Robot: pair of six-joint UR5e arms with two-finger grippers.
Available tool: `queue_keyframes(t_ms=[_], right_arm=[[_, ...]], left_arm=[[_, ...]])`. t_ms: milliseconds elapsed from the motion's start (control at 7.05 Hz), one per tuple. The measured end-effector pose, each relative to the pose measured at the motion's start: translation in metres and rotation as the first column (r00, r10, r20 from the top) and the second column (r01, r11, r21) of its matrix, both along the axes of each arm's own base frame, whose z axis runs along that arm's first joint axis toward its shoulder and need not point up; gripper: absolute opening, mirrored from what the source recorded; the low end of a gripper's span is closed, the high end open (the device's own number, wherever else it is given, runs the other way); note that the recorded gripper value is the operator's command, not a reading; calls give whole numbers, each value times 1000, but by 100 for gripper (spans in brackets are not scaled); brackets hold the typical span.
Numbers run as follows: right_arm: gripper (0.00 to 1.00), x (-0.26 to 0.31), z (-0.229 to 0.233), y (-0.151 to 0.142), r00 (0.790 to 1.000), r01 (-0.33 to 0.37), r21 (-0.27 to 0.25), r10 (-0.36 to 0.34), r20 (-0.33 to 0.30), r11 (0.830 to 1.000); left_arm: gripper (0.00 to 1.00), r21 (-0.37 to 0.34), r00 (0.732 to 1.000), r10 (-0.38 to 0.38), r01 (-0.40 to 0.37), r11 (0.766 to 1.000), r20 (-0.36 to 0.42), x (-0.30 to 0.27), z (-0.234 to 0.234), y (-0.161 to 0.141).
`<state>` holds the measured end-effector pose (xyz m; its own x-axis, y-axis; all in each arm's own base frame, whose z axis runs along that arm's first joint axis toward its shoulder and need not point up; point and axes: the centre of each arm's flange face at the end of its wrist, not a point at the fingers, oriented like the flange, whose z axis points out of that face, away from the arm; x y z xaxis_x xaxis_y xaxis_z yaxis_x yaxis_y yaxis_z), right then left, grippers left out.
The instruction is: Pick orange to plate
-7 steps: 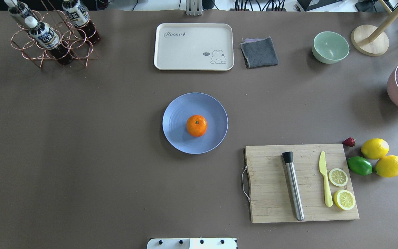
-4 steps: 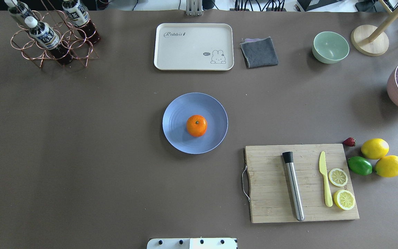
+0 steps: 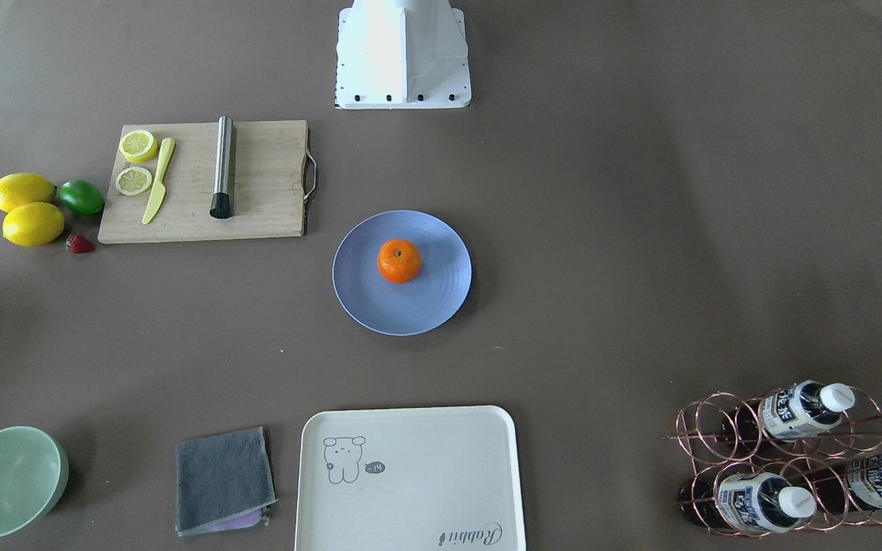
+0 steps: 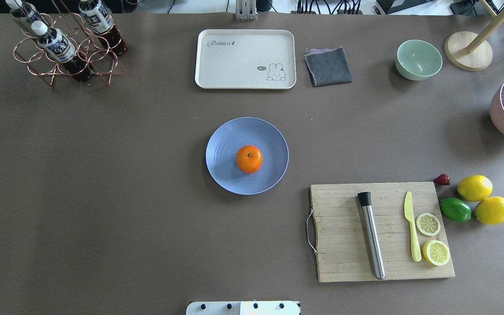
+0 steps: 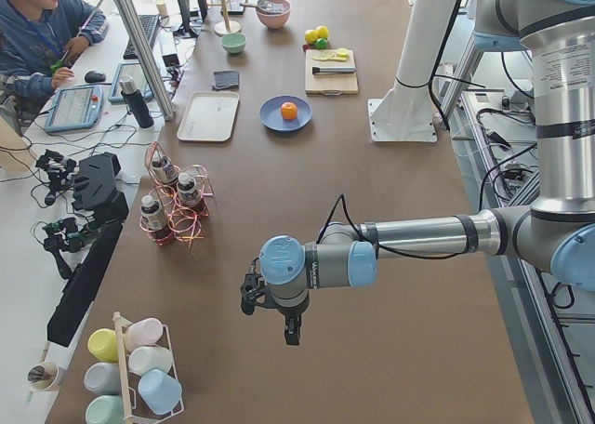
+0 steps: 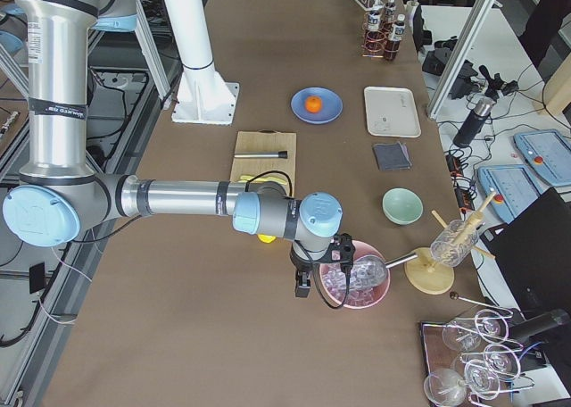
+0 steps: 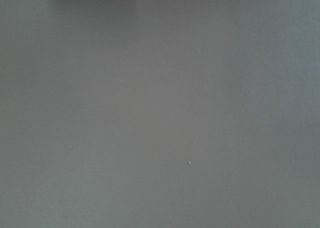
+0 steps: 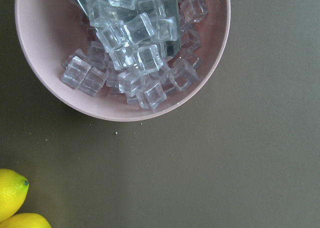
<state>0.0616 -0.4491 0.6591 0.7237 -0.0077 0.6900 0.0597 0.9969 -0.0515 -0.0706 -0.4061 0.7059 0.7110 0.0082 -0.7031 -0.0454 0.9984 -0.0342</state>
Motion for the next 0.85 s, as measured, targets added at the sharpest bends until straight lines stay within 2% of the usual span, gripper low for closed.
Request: queue_keyframes(t_ms=[851], right_arm=[[100,-2,-1,-1,1000,4,2,-4,0,1000]], left_arm=[[98,3,1000,0,0,1000,-2,0,0,-2]])
